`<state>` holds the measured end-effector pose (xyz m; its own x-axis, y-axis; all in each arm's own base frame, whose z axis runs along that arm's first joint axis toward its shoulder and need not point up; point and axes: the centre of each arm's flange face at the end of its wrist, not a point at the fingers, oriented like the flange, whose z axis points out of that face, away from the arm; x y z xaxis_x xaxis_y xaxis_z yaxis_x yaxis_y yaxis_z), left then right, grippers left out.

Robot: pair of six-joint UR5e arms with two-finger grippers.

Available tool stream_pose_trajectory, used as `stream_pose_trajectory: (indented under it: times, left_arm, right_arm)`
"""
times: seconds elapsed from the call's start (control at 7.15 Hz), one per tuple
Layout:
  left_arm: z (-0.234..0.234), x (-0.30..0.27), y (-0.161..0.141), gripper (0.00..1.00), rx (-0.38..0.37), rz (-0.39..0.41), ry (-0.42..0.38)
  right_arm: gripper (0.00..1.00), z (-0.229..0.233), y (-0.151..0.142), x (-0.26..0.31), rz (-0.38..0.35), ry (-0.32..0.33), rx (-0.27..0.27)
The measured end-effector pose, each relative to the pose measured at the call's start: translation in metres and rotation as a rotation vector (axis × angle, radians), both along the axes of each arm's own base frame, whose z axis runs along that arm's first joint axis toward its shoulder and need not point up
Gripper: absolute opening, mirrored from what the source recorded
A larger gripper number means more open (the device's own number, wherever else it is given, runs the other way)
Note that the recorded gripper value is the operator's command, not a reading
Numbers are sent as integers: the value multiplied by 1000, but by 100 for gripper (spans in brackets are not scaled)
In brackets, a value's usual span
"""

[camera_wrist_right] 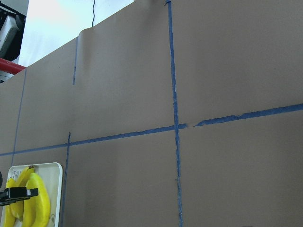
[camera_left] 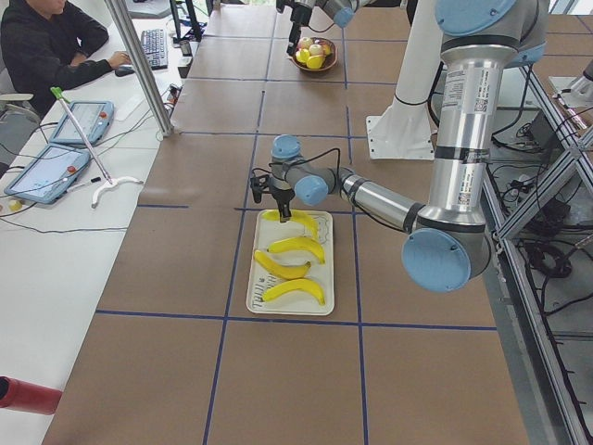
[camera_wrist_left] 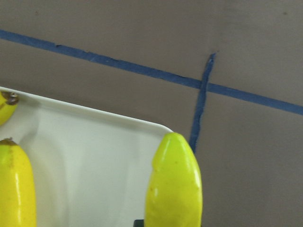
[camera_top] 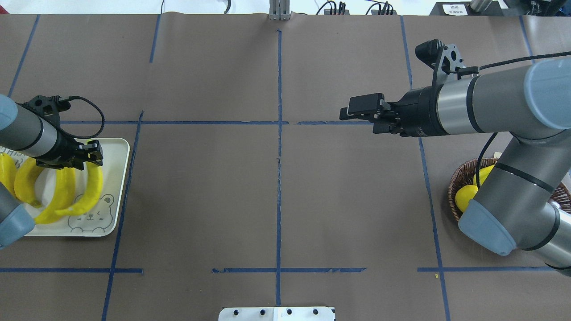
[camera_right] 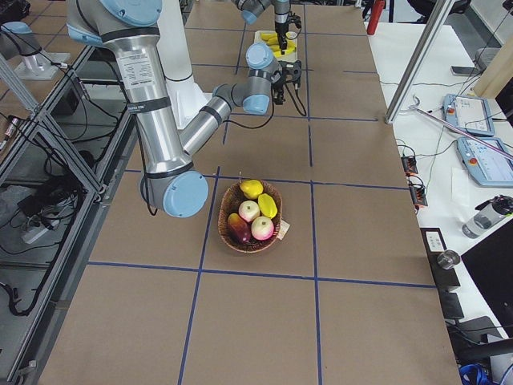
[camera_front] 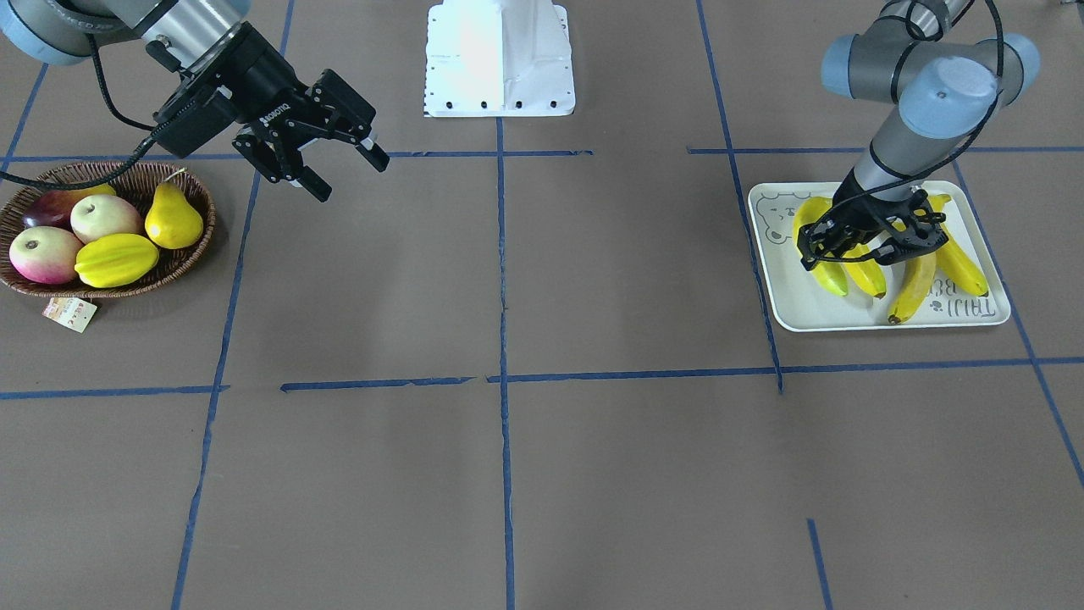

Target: Transfer all bananas from basket to plate

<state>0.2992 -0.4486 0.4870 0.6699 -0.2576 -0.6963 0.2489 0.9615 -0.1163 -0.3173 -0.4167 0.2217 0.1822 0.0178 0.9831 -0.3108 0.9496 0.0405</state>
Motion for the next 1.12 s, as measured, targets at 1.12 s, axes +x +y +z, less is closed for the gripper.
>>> stream_pose_trajectory:
  times: [1.12]
  left_arm:
    - [-18,-147,-56,100,298,163,-101]
  right_arm:
    - [100,179,-135,213,-292,556,181]
